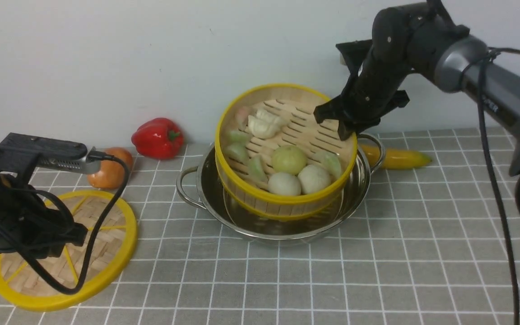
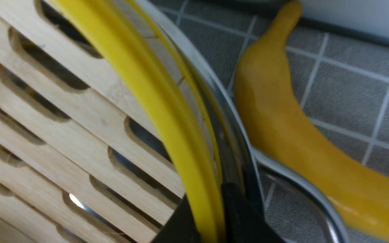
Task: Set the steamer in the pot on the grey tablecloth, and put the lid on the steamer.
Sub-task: 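Place the bamboo steamer basket of food into the steel pot with the right gripper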
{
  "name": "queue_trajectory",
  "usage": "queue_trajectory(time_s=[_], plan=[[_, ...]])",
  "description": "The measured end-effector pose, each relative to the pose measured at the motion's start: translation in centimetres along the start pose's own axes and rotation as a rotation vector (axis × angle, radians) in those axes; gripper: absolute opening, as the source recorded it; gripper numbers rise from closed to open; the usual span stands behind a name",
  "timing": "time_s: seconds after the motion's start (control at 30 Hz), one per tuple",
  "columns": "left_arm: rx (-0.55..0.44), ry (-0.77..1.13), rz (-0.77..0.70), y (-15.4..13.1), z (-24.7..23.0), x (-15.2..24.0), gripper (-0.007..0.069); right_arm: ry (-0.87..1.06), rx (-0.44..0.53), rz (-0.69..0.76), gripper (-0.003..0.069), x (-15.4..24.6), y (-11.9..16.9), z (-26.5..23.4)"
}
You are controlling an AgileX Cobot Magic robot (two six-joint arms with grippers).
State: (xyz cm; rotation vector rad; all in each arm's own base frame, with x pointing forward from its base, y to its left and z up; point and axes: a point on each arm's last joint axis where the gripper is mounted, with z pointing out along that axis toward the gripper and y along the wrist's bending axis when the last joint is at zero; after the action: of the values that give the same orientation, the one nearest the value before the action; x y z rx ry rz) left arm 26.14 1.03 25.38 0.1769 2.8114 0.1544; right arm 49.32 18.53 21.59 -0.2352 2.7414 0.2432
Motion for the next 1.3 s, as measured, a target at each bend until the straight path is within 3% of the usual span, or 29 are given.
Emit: queue_trajectory(time_s=[0.73, 0.9, 1.07, 1.13, 1.3], plan=[[-0.006, -0.077, 0.000, 0.1, 0.0, -0.7, 0.0243, 0.077, 0.011, 0.007, 0.0067, 1.4, 0.1, 3.1], [-0.009, -0.108, 0.000, 0.1, -0.1, -1.0, 0.0243, 0.072, -0.016, 0.024, 0.0168, 1.3, 0.4, 3.0], [-0.014, -0.166, 0.000, 0.1, -0.1, -1.5, 0.0243, 0.057, -0.038, 0.031, 0.0349, 1.1, 0.6, 2.3], [-0.016, -0.187, -0.016, 0.3, -0.2, -1.7, 0.0243, 0.047, -0.044, 0.032, 0.0387, 0.9, 0.7, 1.7], [-0.047, -0.213, -0.196, 2.8, -0.1, -1.4, 0.0243, -0.022, -0.059, 0.003, 0.0470, 0.1, 1.2, -2.2]])
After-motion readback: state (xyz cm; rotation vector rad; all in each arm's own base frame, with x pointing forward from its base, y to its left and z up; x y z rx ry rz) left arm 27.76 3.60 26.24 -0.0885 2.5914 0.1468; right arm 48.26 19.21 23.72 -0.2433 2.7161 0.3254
